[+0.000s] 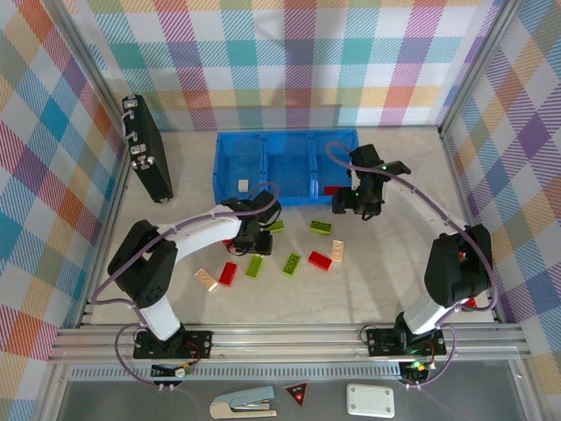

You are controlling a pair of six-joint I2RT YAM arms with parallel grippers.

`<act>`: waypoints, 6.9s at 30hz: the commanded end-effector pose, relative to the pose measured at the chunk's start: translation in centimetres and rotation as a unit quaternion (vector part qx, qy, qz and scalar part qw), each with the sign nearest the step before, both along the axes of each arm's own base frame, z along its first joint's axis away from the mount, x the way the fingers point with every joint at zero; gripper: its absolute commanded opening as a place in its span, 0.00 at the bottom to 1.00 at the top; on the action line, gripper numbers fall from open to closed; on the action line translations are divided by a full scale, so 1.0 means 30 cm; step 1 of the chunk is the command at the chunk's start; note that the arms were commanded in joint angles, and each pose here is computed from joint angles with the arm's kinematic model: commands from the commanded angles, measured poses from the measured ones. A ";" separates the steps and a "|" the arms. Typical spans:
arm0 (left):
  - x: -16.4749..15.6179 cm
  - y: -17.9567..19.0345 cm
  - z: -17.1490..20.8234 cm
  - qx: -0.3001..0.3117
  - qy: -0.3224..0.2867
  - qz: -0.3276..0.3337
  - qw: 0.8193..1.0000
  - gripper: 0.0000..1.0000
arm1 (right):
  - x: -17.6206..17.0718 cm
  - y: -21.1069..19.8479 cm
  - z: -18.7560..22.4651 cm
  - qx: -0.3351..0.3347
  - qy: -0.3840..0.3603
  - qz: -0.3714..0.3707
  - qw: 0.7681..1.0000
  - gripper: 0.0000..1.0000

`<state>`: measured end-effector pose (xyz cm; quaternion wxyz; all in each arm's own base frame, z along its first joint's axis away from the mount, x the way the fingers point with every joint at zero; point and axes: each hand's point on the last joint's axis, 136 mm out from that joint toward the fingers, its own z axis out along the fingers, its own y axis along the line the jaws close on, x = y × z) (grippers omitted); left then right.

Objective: Sort the legos into containers by color
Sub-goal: Pick up the lego from the center of the table, then place the lego in the container, then pick up the lego from the center of the table.

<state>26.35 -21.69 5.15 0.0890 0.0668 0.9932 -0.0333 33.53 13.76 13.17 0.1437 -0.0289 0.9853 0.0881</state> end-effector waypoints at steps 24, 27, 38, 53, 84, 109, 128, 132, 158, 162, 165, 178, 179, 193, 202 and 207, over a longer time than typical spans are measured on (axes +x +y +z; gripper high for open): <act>0.004 -0.010 -0.023 0.018 -0.002 -0.014 1.000 0.39 | -0.040 -0.017 0.027 -0.007 -0.003 -0.001 1.000 0.71; 0.012 -0.009 0.000 0.019 -0.010 -0.015 1.000 0.39 | -0.041 -0.018 0.030 -0.007 -0.003 0.000 1.000 0.71; 0.071 -0.009 0.123 0.026 -0.047 -0.023 0.998 0.38 | -0.062 -0.033 0.037 -0.013 -0.001 -0.002 1.000 0.71; 0.222 0.050 0.250 0.009 -0.084 -0.012 0.996 0.38 | -0.129 -0.070 0.062 -0.020 -0.003 -0.015 1.000 0.71; 0.778 0.268 0.250 -0.003 -0.111 0.047 0.993 0.38 | -0.258 -0.135 0.006 -0.032 0.019 -0.047 0.998 0.71; 0.902 0.251 0.026 -0.028 -0.067 0.081 0.994 0.38 | -0.289 -0.161 0.015 -0.044 0.018 -0.048 0.998 0.71; 0.900 0.248 0.070 -0.034 -0.076 0.078 0.993 0.43 | -0.285 -0.161 0.037 -0.043 0.008 -0.045 0.998 0.72; 0.894 0.248 0.110 -0.037 -0.083 0.078 0.993 0.43 | -0.279 -0.152 0.039 -0.036 0.006 -0.042 0.998 0.72; 0.628 0.352 0.372 -0.045 -0.101 0.043 0.993 0.43 | -0.197 0.007 -0.049 0.004 0.034 -0.008 0.999 0.70; 0.554 0.407 0.382 -0.041 -0.099 0.047 0.993 0.43 | -0.196 0.036 -0.078 -0.003 0.044 -0.005 0.999 0.68; 0.501 0.453 0.390 -0.039 -0.098 0.053 0.993 0.44 | -0.197 0.051 -0.103 -0.011 0.053 -0.010 0.998 0.68; 0.379 0.527 0.389 -0.026 -0.139 0.041 0.989 0.45 | -0.217 0.050 -0.210 -0.054 0.084 -0.104 0.990 0.66; 0.377 0.525 0.378 -0.027 -0.141 0.039 0.989 0.44 | -0.221 0.055 -0.215 -0.053 0.085 -0.105 0.989 0.66; 0.390 0.533 0.335 -0.018 -0.138 0.039 0.989 0.44 | -0.241 0.098 -0.317 -0.058 0.107 -0.106 0.987 0.62; 0.392 0.533 0.327 -0.017 -0.135 0.038 0.990 0.44 | -0.259 0.096 -0.356 -0.063 0.118 -0.107 0.985 0.55; 0.394 0.530 0.325 -0.019 -0.134 0.037 0.990 0.44 | -0.263 0.097 -0.359 -0.064 0.119 -0.105 0.985 0.50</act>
